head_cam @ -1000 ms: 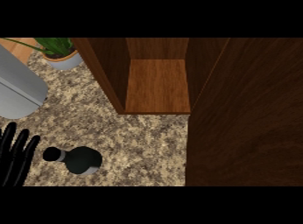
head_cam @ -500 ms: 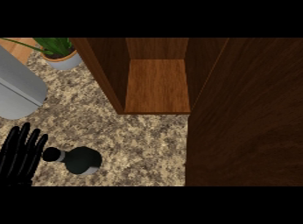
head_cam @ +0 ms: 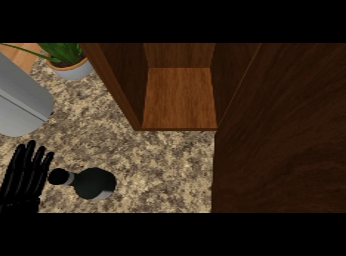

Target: Pick up the wine, place it into the cabinet and close the cabinet

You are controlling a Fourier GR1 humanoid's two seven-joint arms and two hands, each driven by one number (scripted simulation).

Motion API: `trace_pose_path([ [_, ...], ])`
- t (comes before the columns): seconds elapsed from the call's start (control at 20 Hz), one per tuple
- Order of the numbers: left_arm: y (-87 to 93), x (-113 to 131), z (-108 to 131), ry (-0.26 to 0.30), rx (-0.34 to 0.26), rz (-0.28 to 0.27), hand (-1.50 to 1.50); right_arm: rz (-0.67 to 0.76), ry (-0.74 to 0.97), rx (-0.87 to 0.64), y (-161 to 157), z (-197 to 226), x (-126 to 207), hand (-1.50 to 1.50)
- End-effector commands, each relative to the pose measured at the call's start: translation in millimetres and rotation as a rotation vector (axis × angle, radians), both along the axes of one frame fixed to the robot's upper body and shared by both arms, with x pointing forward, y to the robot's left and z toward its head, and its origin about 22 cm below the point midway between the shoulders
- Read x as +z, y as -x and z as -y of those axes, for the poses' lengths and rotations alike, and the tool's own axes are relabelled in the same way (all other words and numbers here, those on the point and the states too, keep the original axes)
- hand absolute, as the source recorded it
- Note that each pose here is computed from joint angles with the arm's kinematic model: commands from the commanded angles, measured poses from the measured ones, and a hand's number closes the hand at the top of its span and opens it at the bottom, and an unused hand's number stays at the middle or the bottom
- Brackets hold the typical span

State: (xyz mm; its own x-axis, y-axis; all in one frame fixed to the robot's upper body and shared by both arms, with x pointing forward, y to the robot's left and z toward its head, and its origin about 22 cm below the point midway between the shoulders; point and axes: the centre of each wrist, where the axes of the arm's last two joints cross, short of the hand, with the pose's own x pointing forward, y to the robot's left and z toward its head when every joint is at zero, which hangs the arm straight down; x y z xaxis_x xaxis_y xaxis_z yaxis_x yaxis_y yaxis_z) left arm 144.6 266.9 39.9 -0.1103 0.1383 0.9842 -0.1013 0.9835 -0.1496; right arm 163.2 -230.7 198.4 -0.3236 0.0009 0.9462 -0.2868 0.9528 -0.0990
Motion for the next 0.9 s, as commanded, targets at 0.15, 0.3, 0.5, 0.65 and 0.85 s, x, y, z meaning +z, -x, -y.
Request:
trace_pose_path([
  [0.15,-0.3,-40.8,6.2,0.011,0.005,-0.010,-1.50,0.061,-0.016,0.044,47.2,2.8,18.5,-1.50],
  [0.3,-10.2,-33.2,-17.4,0.005,-0.005,-0.019,-1.50,0.061,-0.052,0.036,27.0,5.7,17.7,-1.50],
  [0.5,-20.5,-56.7,-11.7,0.001,-0.022,-0.046,-1.50,0.065,-0.046,0.051,33.2,12.2,19.1,-1.50],
  [0.65,5.1,-63.5,-12.3,0.015,-0.060,-0.045,-1.50,0.053,-0.044,0.034,31.4,-2.6,27.8,-1.50],
  [0.85,-18.1,-87.0,-23.8,0.019,-0.051,-0.036,-1.50,0.062,-0.042,0.042,21.3,1.2,21.0,-1.50],
])
